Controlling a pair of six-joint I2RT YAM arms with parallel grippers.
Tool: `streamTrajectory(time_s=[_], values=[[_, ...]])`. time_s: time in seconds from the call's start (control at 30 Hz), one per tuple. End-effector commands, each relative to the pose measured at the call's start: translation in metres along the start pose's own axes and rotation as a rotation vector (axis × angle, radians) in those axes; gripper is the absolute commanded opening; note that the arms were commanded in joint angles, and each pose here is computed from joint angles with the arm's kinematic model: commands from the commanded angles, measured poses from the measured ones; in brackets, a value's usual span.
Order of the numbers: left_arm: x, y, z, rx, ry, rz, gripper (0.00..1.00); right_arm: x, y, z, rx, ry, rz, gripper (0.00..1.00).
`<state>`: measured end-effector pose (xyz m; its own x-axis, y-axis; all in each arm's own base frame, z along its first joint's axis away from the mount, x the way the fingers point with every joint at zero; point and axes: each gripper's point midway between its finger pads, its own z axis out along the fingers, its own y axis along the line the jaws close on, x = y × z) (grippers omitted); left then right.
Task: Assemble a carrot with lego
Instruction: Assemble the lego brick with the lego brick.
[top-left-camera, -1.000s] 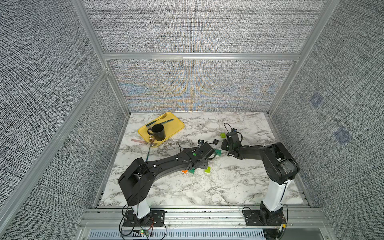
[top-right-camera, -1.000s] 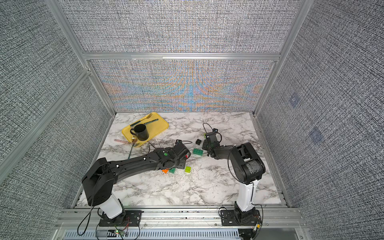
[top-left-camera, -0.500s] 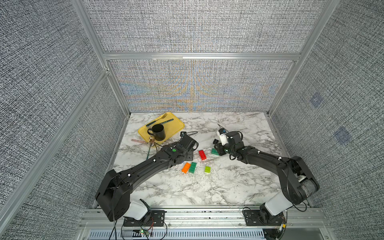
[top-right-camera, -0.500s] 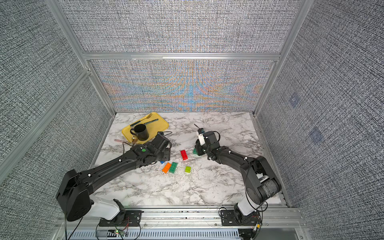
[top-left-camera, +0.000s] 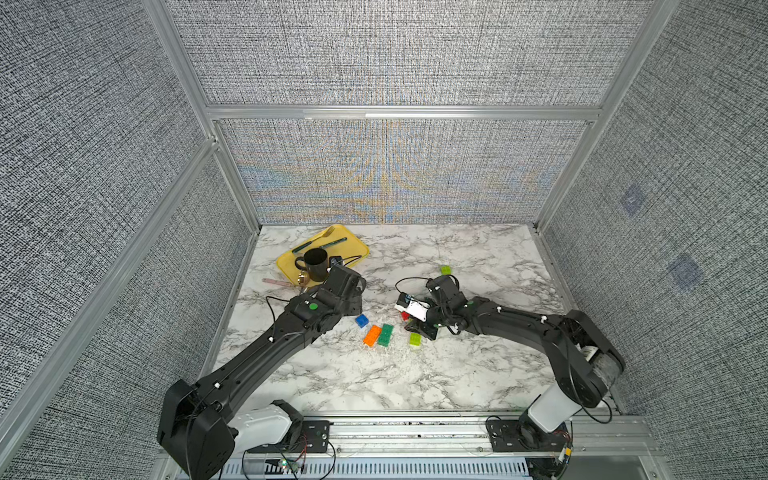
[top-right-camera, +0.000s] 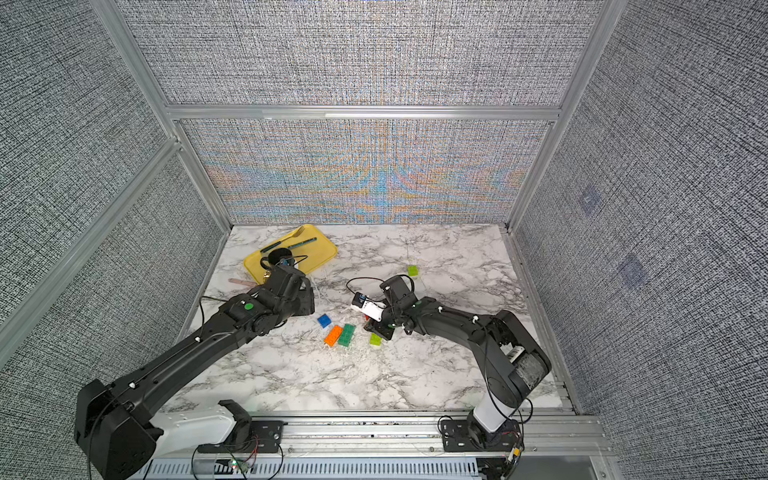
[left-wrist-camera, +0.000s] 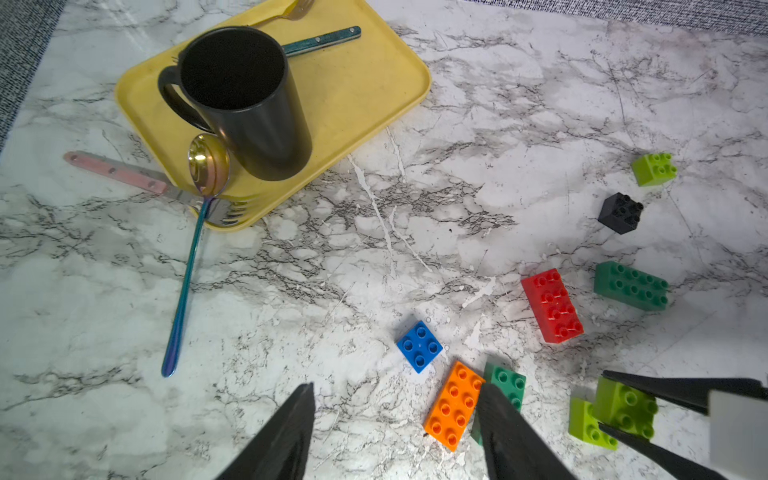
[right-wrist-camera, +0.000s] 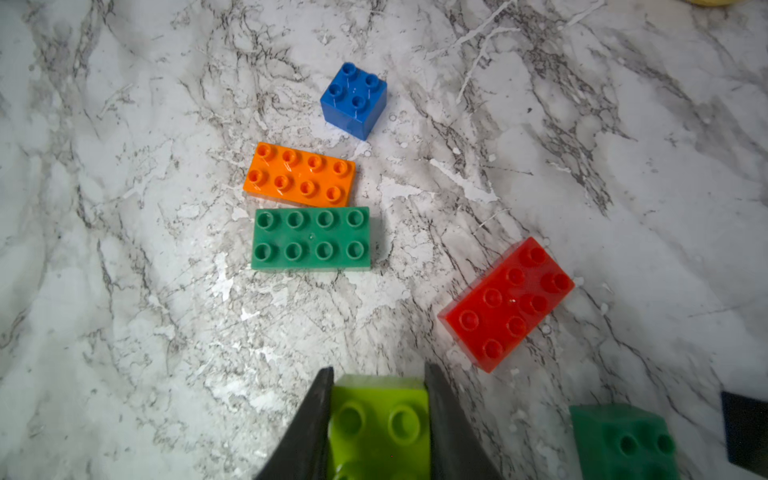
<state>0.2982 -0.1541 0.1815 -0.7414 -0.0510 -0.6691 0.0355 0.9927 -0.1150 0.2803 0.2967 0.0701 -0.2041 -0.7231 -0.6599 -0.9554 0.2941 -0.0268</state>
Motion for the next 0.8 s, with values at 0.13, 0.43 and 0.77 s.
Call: streamTrajectory(time_s=[0.13, 0.43, 0.77], values=[[-0.001, 0.009, -0.002, -0.030, -0.016, 0.013, 0.66, 0.017, 0.018, 0.003, -0.084, 0.047, -0.093, 0.23], [0.001, 0.006, 0.003, -0.024, -0.004, 0.023, 0.66, 0.028, 0.016, 0.011, -0.085, 0.098, -0.081, 0.23], [0.001, 0.004, 0.006, -0.017, -0.001, 0.027, 0.66, 0.036, 0.018, 0.009, -0.066, 0.098, -0.027, 0.23]])
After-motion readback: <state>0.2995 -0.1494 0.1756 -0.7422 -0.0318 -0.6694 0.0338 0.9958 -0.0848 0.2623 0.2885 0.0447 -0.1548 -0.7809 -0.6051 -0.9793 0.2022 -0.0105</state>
